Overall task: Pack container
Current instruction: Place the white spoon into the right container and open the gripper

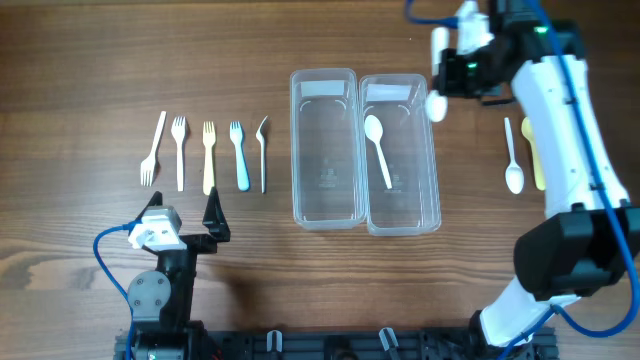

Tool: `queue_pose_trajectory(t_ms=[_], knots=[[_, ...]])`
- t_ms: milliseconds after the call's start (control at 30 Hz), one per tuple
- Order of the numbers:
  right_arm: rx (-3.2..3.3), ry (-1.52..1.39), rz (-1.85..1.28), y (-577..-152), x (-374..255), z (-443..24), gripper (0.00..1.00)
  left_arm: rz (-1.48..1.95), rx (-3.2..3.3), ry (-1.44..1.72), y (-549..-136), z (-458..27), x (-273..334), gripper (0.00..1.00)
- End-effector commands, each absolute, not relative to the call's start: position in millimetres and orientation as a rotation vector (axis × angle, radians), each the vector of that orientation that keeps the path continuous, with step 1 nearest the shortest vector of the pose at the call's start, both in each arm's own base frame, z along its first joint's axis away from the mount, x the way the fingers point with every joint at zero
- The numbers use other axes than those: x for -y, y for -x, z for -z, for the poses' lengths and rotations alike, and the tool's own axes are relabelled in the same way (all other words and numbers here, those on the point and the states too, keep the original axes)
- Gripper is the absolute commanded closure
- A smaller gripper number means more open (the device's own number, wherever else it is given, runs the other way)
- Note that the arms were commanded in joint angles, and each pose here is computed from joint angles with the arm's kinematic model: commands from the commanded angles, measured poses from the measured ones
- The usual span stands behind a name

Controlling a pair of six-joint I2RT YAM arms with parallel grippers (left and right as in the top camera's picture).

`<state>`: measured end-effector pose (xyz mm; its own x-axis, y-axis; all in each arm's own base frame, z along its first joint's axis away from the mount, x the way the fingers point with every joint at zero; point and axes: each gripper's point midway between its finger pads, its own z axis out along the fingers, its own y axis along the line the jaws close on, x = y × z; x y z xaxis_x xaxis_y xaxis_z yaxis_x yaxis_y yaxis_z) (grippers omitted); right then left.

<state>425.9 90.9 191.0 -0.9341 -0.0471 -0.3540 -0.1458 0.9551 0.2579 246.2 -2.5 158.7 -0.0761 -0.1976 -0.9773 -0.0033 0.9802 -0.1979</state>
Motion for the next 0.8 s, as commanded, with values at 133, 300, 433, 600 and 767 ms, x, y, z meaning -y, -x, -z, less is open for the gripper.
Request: queue_pose_trajectory(t_ms=[133, 300, 433, 600, 767], knots=[[-2.878, 0.299, -0.367, -395.2, -121.2, -149.6, 0.95, 0.157, -1.644, 0.123, -246.1, -156.7, 5.7, 0.00], [-2.927, 0.291, -0.367, -384.8, -119.1, -122.7, 0.96, 0.157, -1.644, 0.123, -246.1, -156.7, 5.6, 0.00], [-2.941, 0.292, -0.366, -380.9, -118.3, -110.3, 0.95, 0.157, -1.644, 0.123, -246.1, -156.7, 5.7, 0.00], [-2.922, 0.294, -0.367, -385.2, -119.3, -110.6, 0.47, 0.157, -1.644, 0.123, -246.1, -156.7, 5.7, 0.00], [-2.867, 0.298, -0.369, -397.9, -121.5, -118.1, 0.34, 0.157, -1.644, 0.123, -246.1, -156.7, 5.7, 0.00]])
